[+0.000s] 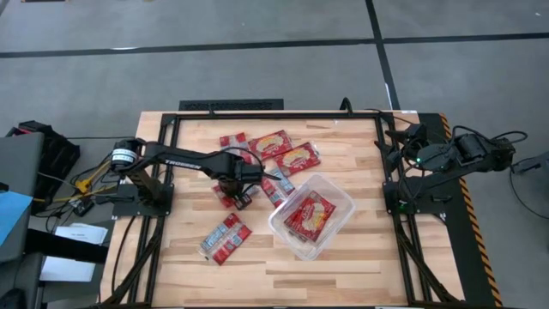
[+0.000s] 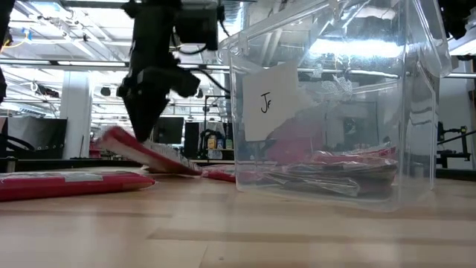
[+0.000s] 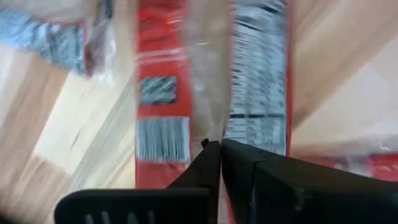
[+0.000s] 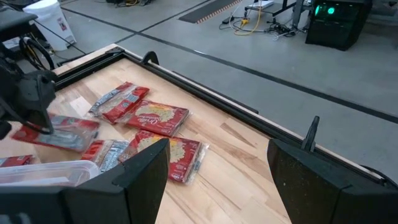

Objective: Sort popcorn bags into baskets
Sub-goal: Put the red popcorn pack into the transparent container

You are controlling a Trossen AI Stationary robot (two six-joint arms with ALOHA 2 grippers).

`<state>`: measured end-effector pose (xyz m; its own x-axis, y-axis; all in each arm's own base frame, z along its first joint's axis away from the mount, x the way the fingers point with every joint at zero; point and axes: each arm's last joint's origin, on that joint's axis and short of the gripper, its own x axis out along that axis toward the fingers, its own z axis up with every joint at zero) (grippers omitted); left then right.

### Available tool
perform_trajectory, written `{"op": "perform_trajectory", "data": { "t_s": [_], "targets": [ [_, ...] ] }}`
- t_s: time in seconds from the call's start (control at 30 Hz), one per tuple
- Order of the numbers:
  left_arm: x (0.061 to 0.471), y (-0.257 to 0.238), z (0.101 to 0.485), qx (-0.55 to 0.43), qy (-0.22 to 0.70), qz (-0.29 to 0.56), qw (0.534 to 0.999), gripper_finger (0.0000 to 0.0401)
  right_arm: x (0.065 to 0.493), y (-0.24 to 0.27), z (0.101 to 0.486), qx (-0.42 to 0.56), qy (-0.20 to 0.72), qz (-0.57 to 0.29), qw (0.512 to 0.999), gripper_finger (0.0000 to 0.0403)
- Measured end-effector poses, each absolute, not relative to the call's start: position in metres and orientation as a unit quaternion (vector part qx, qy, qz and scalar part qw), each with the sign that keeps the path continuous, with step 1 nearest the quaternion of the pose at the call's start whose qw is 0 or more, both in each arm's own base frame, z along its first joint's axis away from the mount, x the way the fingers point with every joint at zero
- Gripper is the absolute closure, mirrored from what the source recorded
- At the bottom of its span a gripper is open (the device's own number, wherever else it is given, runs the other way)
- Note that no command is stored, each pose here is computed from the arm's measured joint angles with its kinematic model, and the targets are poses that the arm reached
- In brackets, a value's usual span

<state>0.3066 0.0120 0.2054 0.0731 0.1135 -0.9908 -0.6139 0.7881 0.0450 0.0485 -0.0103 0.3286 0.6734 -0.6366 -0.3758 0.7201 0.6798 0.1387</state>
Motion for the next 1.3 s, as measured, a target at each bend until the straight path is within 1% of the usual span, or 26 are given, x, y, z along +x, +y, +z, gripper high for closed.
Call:
{"op": "perform_trajectory", "data": {
  "t_s": [0.3, 0.4, 0.5, 0.6, 0.73, 0.9, 1.0, 1.13, 1.3],
  "targets": [
    [0.325, -0.006, 0.253, -0.203, 0.579, 0.258, 0.747, 0.0401, 0.049, -0.01, 0.329, 0.139, 0.15, -0.375, 0.904, 0.0107],
    [0.327, -0.013, 0.258, -0.179, 0.57, 0.259, 0.759, 0.04, 0.049, -0.01, 0.329, 0.139, 0.15, -0.375, 0.904, 0.0107],
    [0.326, -0.021, 0.259, -0.144, 0.564, 0.264, 0.769, 0.0387, 0.049, -0.01, 0.329, 0.139, 0.15, -0.375, 0.904, 0.0107],
    [0.325, -0.023, 0.256, -0.123, 0.57, 0.256, 0.771, 0.0351, 0.049, -0.01, 0.329, 0.139, 0.15, -0.375, 0.904, 0.0107],
    [0.319, -0.011, 0.241, -0.126, 0.589, 0.272, 0.751, 0.0276, 0.049, -0.01, 0.329, 0.139, 0.15, -0.375, 0.904, 0.0107],
    [0.309, 0.009, 0.213, -0.175, 0.597, 0.314, 0.717, 0.0173, 0.049, -0.01, 0.329, 0.139, 0.151, -0.375, 0.904, 0.0107],
    [0.307, 0.015, 0.198, -0.216, 0.595, 0.307, 0.711, 0.0128, 0.049, -0.01, 0.329, 0.139, 0.151, -0.375, 0.904, 0.0107],
    [0.309, 0.017, 0.189, -0.24, 0.578, 0.29, 0.724, 0.0095, 0.049, -0.01, 0.329, 0.139, 0.151, -0.375, 0.904, 0.0107],
    [0.312, 0.017, 0.188, -0.248, 0.563, 0.294, 0.731, 0.0082, 0.049, -0.01, 0.329, 0.139, 0.151, -0.375, 0.904, 0.0107]
  ]
}}
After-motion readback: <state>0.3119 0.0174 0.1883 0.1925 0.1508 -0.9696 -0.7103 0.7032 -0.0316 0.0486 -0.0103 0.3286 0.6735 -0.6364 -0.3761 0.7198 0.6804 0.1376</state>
